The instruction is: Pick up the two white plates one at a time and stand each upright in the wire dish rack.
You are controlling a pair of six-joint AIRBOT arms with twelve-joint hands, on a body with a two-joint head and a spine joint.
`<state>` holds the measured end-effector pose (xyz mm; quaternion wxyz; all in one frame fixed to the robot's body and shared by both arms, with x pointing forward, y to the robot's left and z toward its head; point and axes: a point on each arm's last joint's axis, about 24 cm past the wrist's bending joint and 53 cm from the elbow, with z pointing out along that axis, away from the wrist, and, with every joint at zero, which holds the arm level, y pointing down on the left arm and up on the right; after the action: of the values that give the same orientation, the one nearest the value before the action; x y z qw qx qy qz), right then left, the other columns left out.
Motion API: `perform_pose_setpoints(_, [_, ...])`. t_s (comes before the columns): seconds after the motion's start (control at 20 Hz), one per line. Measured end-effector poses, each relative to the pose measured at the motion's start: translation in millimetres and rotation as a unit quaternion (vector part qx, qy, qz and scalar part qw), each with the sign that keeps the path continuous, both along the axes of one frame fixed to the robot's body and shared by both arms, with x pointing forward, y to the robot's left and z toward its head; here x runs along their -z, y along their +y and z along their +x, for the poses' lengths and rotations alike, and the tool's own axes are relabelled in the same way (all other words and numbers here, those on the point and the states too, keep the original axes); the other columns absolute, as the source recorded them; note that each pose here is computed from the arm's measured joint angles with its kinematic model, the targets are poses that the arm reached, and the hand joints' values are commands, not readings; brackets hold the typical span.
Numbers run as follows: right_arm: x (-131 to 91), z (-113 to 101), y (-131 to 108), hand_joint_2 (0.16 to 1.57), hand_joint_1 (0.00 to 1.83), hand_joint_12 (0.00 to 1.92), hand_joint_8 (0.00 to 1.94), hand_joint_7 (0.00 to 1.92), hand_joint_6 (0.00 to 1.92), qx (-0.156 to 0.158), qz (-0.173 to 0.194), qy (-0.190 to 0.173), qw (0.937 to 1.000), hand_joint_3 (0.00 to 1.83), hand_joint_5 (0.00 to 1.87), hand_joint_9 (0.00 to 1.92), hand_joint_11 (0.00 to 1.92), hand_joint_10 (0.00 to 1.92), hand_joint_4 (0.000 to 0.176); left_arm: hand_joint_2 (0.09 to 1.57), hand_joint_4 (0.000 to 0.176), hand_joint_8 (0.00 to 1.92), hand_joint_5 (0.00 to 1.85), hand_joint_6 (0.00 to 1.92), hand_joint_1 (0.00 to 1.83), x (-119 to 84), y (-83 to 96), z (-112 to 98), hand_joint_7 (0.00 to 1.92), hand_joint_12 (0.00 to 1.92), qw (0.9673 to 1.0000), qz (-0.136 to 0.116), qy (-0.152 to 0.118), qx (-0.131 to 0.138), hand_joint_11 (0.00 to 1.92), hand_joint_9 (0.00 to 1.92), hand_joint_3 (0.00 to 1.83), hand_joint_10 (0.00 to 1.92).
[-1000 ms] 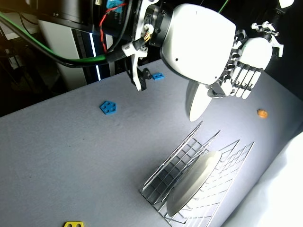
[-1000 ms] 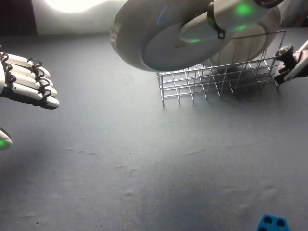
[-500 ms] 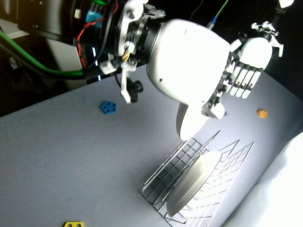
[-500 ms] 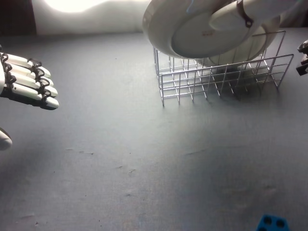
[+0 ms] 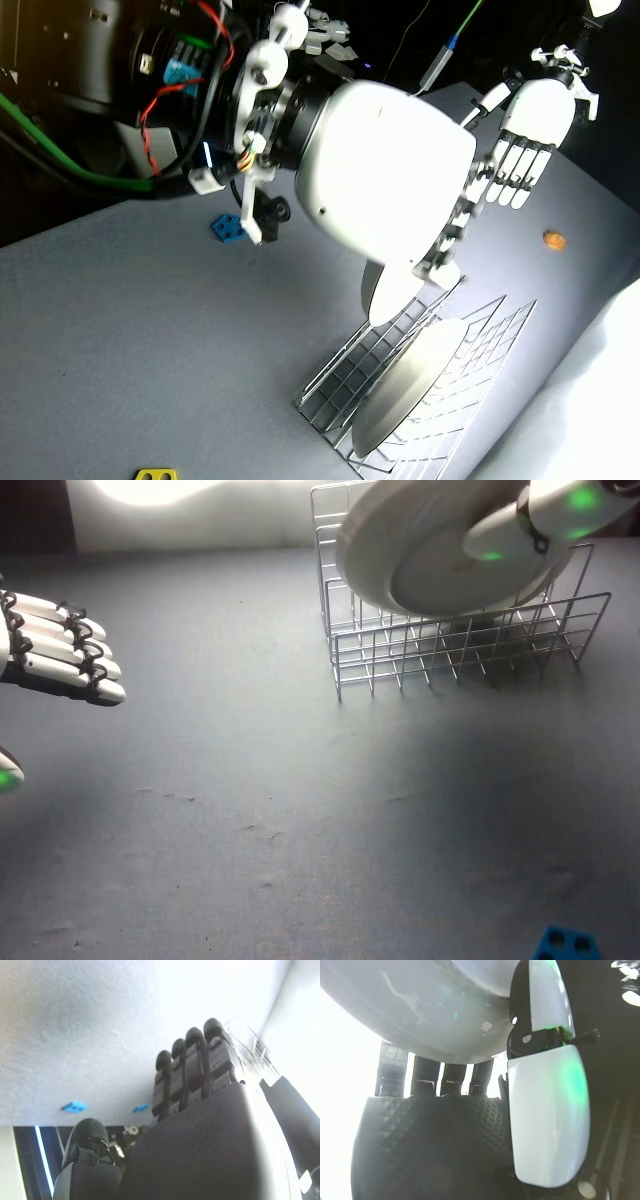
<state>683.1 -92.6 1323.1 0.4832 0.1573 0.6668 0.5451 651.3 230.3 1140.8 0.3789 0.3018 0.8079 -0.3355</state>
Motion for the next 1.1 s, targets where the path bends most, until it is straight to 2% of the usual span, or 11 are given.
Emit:
perform_pose_setpoints(0.15, [2.4,2.6,-1.4,1.07,1.24,0.83,0.74,1.13,0.86,0.002,-0.009,-0.004,0.9999,0.0,1.07,1.19,0.73,0.0,0.031,1.16,0.0,0.0,0.13,0.0,0.0,0.1,-0.8,-0.1,0.11,0.11,1.0,-0.002,0.001,0.0,0.0,0.09,0.0,0.0])
perform_pose_setpoints(0.25, [9.4,7.9,-5.0,1.08,1.23,0.86,0.78,1.09,0.9,0.008,-0.015,0.002,0.9999,0.0,1.05,1.16,0.7,0.0,0.032,1.15,0.0,0.0,0.16,0.0,0.0,1.1,-0.1,-0.5,0.14,0.18,1.0,0.001,0.001,0.001,0.0,0.11,0.0,0.0])
perform_pose_setpoints(0.3, [10.6,10.5,-7.8,1.08,1.23,0.86,0.78,1.09,0.9,0.011,-0.016,0.002,0.9998,0.0,1.05,1.16,0.7,0.0,0.032,1.15,0.0,0.0,0.16,0.0,0.0,1.2,0.1,-0.4,0.14,0.18,1.0,0.001,0.001,0.0,0.0,0.11,0.0,0.0])
perform_pose_setpoints(0.35, [10.9,13.3,-10.4,1.05,1.24,0.92,0.72,1.14,0.77,0.015,-0.017,0.002,0.9997,0.0,1.12,1.18,0.72,0.01,0.034,1.15,0.0,0.0,0.15,0.0,0.0,0.8,-0.2,-0.4,0.14,0.14,1.0,0.0,0.001,0.0,0.0,0.1,0.0,0.0])
perform_pose_setpoints(0.45, [10.2,15.7,-11.7,1.05,1.25,0.93,0.68,1.14,0.78,0.018,-0.016,0.001,0.9997,0.0,1.13,1.18,0.73,0.01,0.027,1.15,0.0,0.01,0.16,0.0,0.0,0.8,-0.3,-0.2,0.16,0.12,1.0,0.0,0.001,0.0,0.0,0.11,0.0,0.0])
perform_pose_setpoints(0.5, [11.3,16.4,-10.6,1.05,1.25,0.93,0.68,1.14,0.78,0.018,-0.017,0.001,0.9997,0.0,1.13,1.18,0.73,0.01,0.027,1.15,0.0,0.01,0.16,0.0,0.0,0.6,-0.5,-0.4,0.16,0.12,1.0,-0.001,0.001,0.001,0.0,0.11,0.0,0.0])
perform_pose_setpoints(0.6, [17.3,19.1,-6.0,1.06,1.24,0.93,0.7,1.14,0.81,0.015,-0.029,0.001,0.9995,0.0,1.11,1.19,0.73,0.01,0.032,1.16,0.0,0.0,0.19,0.0,0.0,0.9,-0.4,-0.6,0.19,0.23,1.0,0.0,0.002,0.001,0.0,0.14,0.0,0.0])
perform_pose_setpoints(0.9, [30.1,32.2,-1.4,1.07,1.24,0.91,0.76,1.12,0.86,0.017,-0.038,0.01,0.9991,0.0,1.06,1.19,0.71,0.0,0.031,1.17,0.0,0.0,0.17,0.0,0.0,2.5,-0.3,-1.2,0.13,0.16,1.0,0.002,0.003,0.002,0.0,0.11,0.0,0.0])
perform_pose_setpoints(1.1, [32.3,38.4,10.0,1.06,1.24,0.86,0.73,1.13,0.84,0.012,-0.038,0.012,0.9991,0.0,1.08,1.21,0.74,0.01,0.032,1.16,0.0,0.0,0.17,0.0,0.0,3.0,-3.0,-1.3,0.15,0.22,1.0,0.001,0.003,0.004,0.0,0.12,0.0,0.0])
